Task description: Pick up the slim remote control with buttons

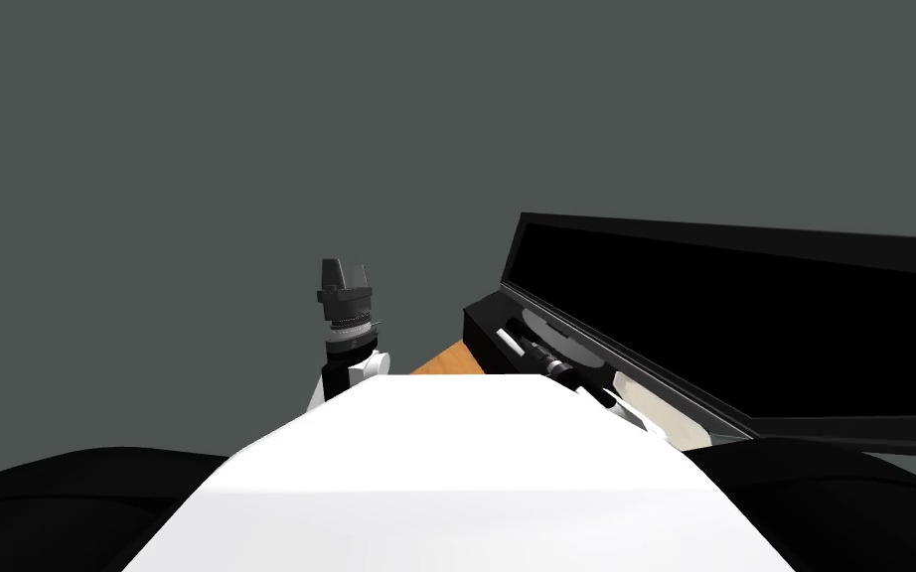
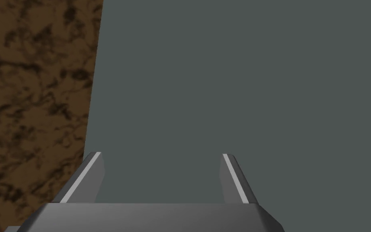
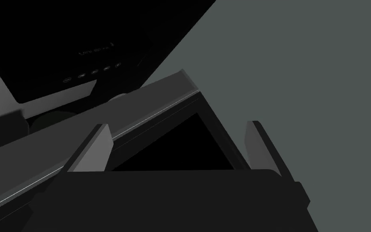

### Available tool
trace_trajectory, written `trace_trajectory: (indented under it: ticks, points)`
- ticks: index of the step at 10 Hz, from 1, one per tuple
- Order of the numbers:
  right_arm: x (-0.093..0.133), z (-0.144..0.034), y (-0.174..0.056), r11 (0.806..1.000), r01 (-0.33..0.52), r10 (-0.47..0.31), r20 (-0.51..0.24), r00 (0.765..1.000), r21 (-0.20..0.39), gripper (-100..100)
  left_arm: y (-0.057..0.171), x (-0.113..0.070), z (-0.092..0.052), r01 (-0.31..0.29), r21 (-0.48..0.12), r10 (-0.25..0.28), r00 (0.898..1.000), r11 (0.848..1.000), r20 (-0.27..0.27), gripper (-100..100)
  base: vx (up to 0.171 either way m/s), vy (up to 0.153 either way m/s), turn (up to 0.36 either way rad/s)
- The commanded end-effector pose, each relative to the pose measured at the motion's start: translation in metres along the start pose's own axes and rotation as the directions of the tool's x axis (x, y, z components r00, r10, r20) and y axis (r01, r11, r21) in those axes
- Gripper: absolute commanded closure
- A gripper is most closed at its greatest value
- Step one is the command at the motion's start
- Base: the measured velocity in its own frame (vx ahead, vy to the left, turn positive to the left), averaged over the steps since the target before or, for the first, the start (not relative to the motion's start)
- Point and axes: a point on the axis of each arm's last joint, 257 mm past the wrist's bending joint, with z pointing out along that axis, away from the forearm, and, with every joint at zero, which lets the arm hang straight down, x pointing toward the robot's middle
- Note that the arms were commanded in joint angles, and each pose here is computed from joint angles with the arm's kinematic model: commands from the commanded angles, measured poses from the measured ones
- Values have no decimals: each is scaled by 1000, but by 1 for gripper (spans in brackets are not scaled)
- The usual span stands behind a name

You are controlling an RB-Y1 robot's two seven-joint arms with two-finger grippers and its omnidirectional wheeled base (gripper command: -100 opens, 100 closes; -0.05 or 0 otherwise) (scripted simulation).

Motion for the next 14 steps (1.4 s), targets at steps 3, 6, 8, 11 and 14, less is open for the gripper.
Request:
trace_trajectory:
  ticks: [3,6,8,11,14]
  points:
    - [20,-4,-36,994,78,-71,-87,994,74,-100,0,0,0,0,0,0,1000,1000,0,0,21,-20,256]
    - [49,-20,-82,975,158,-125,-207,970,154,-100,0,0,0,0,0,0,1000,1000,0,0,30,-20,309]
    - [64,-31,-103,962,200,-147,-268,952,186,-100,0,0,0,0,0,0,1000,1000,0,0,35,-20,269]
    - [77,-43,-124,945,250,-172,-330,928,209,-100,0,0,0,0,0,0,1000,1000,0,0,33,-22,213]
    - [105,-70,-160,913,326,-192,-446,874,245,-100,0,0,0,0,0,0,1000,1000,0,0,53,-28,301]
